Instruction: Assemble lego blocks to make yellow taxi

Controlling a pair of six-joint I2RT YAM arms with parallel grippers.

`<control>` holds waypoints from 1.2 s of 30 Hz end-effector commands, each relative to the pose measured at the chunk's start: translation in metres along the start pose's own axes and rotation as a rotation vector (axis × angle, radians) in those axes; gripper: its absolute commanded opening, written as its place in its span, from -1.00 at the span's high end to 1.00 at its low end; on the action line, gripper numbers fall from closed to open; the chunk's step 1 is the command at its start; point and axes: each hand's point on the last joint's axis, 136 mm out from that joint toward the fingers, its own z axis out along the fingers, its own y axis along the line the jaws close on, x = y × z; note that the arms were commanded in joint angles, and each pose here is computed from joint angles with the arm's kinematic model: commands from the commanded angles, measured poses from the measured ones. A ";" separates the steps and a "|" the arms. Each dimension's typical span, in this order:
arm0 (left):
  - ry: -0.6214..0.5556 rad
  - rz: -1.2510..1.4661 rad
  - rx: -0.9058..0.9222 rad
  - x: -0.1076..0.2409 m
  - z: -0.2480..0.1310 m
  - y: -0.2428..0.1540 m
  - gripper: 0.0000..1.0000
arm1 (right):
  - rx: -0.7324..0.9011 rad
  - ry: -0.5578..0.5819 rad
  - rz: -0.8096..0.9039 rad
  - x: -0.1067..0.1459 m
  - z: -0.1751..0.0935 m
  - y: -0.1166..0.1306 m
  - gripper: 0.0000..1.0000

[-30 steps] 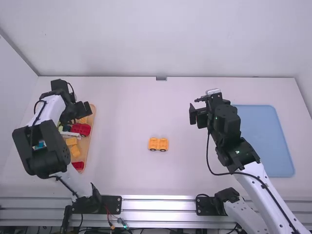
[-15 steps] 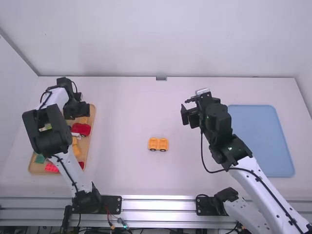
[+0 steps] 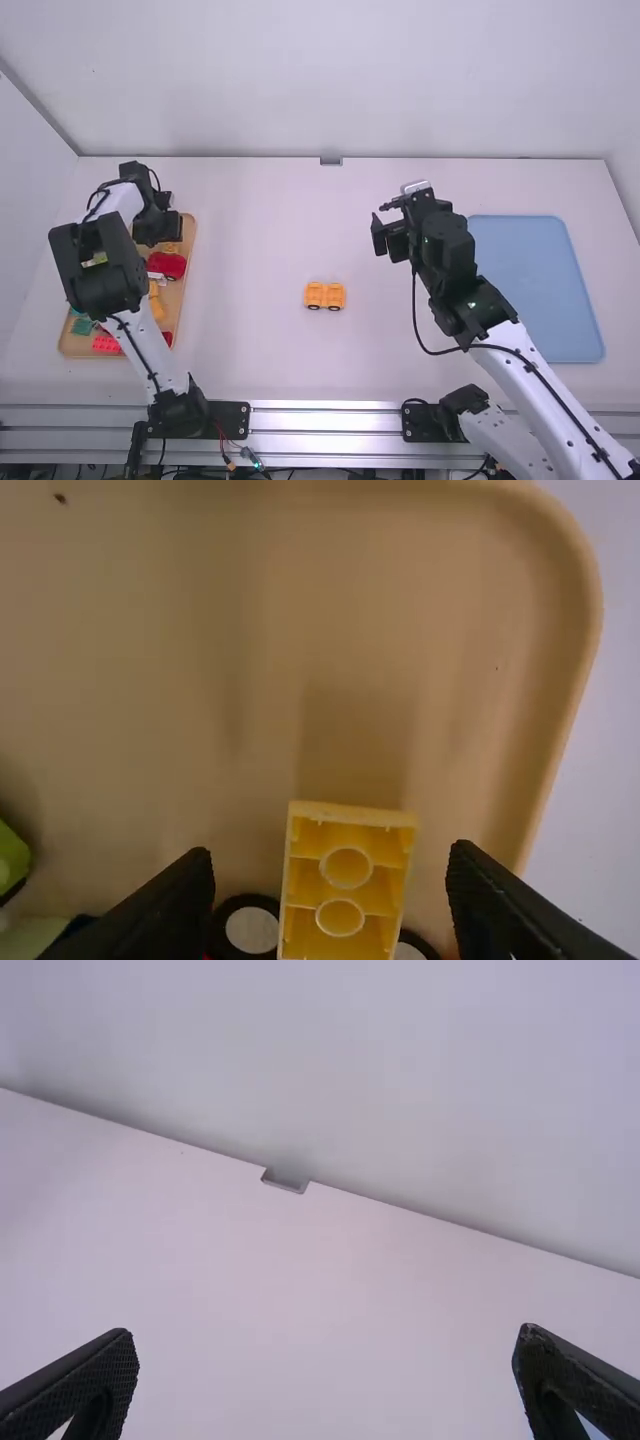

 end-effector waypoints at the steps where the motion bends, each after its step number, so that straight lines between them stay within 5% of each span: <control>1: 0.045 0.005 0.004 0.015 0.012 0.001 -0.22 | 0.000 -0.049 0.011 -0.021 -0.007 -0.002 -0.98; 26: 0.015 -0.003 0.025 0.017 0.027 -0.006 0.10 | 0.000 -0.049 0.010 -0.021 -0.007 -0.001 -0.98; 36: 0.024 -0.009 0.027 0.020 0.028 -0.004 0.38 | 0.000 -0.049 0.011 -0.021 -0.007 -0.001 -0.98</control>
